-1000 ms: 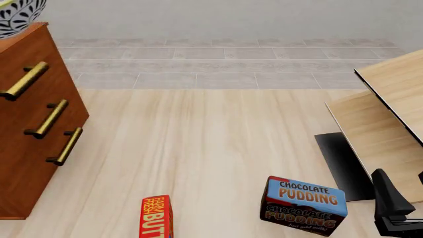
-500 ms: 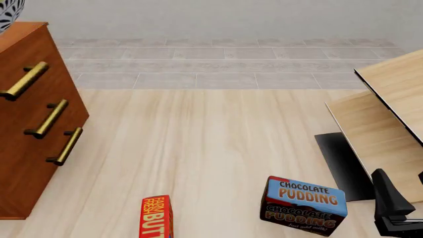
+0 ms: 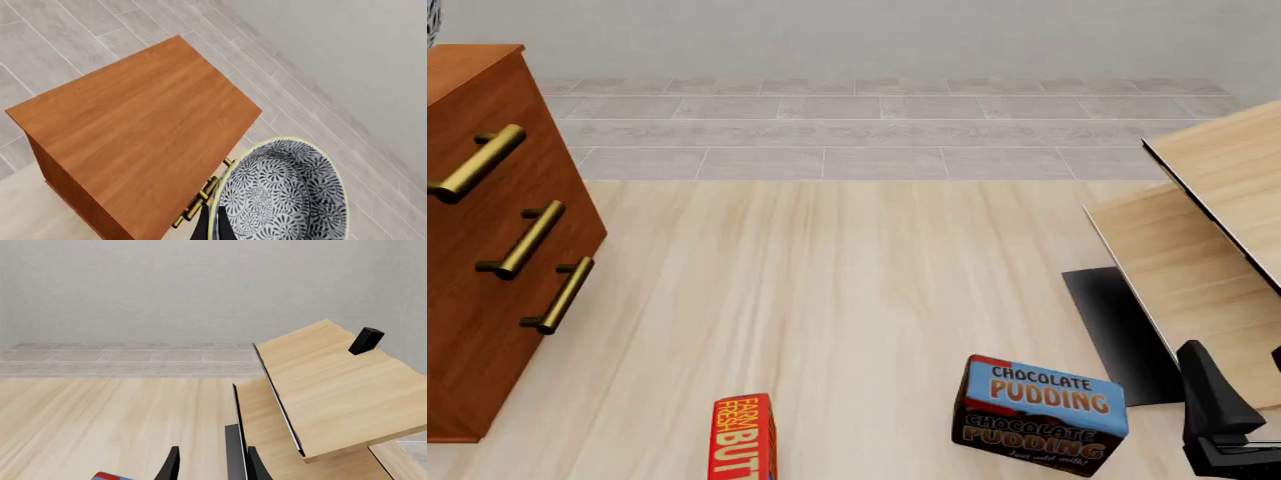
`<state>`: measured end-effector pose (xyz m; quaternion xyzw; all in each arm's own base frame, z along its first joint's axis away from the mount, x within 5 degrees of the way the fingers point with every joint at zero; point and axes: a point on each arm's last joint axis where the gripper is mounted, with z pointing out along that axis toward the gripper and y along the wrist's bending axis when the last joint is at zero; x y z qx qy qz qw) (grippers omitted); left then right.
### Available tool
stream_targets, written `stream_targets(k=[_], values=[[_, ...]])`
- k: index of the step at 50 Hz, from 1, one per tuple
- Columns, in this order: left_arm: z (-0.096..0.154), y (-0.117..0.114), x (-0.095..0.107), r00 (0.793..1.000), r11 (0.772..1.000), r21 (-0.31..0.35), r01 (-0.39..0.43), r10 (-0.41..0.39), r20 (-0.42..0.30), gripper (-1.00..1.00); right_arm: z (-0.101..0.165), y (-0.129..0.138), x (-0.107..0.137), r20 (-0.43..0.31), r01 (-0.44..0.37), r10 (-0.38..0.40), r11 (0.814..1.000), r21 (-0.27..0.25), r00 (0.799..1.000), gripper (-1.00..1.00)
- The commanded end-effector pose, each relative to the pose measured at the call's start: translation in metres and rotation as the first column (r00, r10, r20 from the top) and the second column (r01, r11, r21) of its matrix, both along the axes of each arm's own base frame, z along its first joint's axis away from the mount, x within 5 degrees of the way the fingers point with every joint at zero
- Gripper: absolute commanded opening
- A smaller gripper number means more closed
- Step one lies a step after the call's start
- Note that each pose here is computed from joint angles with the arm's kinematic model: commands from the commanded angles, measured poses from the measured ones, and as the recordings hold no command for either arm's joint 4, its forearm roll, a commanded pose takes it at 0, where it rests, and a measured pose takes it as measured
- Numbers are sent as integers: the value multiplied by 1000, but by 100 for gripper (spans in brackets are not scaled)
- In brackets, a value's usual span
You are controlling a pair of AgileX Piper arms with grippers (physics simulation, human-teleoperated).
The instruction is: Close the top drawer of the cabinet and put the bowl on top of it.
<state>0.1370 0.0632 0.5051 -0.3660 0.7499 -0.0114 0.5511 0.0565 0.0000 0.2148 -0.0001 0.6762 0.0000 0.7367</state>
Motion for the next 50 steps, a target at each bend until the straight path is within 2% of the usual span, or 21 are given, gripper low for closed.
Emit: stream_targets(k=[1,2,6,10,11,15,19,21,22,23,26,29,35,37,39,50], values=[[-3,24,17,996,996,-11,-87,87,1,-100,0,0,0,0,0,0,1000,0,1000,100],[-13,27,19,996,996,-10,-92,92,-4,-100,0,0,0,0,0,0,1000,0,1000,100],[-19,33,24,994,994,-14,-110,110,-8,-100,0,0,0,0,0,0,1000,0,1000,100],[-14,42,31,991,991,-28,-133,133,-7,-100,0,0,0,0,0,0,1000,0,1000,100],[-24,44,33,990,990,-33,-140,140,-10,-100,0,0,0,0,0,0,1000,0,1000,100],[-23,51,38,987,986,-44,-160,160,-9,-100,0,0,0,0,0,0,1000,0,1000,100],[-34,57,43,985,984,-48,-171,171,-19,-100,0,0,0,0,0,0,1000,0,1000,100],[-21,60,45,984,982,-50,-179,179,-12,-100,0,0,0,0,0,0,1000,0,1000,100],[-21,60,45,984,982,-50,-179,179,-12,-100,0,0,0,0,0,0,1000,0,1000,100],[-38,62,47,983,982,-54,-182,181,-20,-100,0,0,0,0,0,0,1000,0,1000,100],[-35,65,50,983,981,-54,-185,184,-23,-100,0,0,0,0,0,0,1000,0,1000,100],[-46,68,53,981,979,-62,-192,191,-26,-100,0,0,0,0,0,0,1000,0,1000,100],[-50,74,56,979,977,-63,-204,203,-23,-100,0,0,0,0,0,0,1000,0,1000,100],[-41,77,59,978,975,-68,-210,209,-22,-100,0,0,0,0,0,0,1000,0,1000,100],[-54,76,58,978,976,-67,-210,208,-28,-100,0,0,0,0,0,0,1000,0,1000,100],[-57,81,61,976,974,-68,-217,215,-30,-100,0,0,0,0,0,0,1000,0,1000,100]])
